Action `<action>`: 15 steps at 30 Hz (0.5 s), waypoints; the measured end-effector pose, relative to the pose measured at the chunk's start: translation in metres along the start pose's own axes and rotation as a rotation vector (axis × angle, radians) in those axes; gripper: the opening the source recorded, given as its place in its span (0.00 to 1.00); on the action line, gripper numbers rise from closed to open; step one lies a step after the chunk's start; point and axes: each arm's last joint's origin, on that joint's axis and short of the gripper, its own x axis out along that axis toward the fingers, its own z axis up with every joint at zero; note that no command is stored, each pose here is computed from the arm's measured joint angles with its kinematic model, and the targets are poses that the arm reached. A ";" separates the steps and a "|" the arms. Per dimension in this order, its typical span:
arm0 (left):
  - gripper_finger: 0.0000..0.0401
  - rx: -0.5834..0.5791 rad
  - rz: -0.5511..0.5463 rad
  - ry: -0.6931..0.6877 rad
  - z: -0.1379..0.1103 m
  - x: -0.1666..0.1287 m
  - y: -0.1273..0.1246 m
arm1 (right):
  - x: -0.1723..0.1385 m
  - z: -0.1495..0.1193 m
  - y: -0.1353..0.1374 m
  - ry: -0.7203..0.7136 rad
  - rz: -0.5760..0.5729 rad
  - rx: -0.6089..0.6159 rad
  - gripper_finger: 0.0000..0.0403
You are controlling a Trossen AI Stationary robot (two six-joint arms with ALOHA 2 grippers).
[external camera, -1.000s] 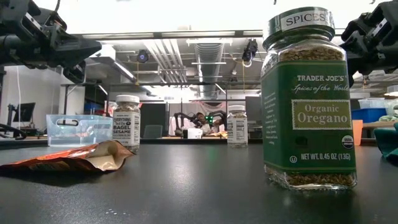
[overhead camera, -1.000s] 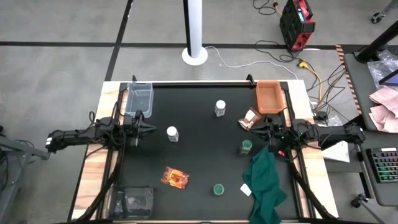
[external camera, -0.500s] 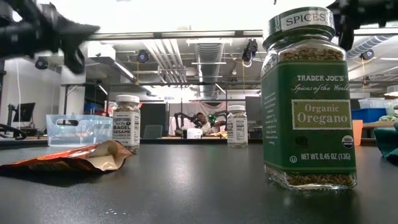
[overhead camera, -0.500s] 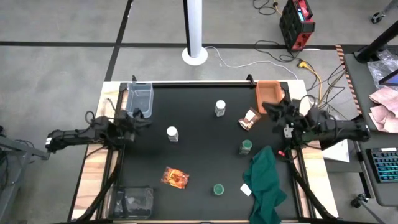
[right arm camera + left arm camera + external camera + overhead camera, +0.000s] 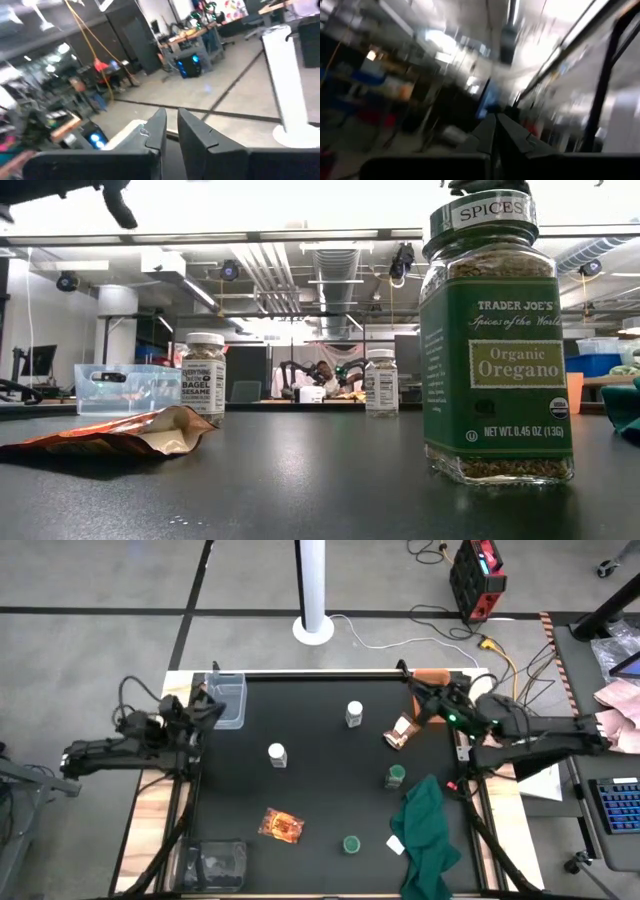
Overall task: Sort spices by type
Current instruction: Put the right white seasoning bottle into the orange bin
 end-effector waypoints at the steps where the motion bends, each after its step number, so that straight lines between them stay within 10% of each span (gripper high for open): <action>1: 0.00 0.015 0.013 0.042 0.006 0.006 -0.003 | 0.005 0.003 0.003 0.014 -0.012 -0.006 0.10; 15: 0.00 0.088 0.248 0.585 0.082 0.066 -0.035 | 0.092 0.059 0.017 0.513 -0.261 -0.095 0.10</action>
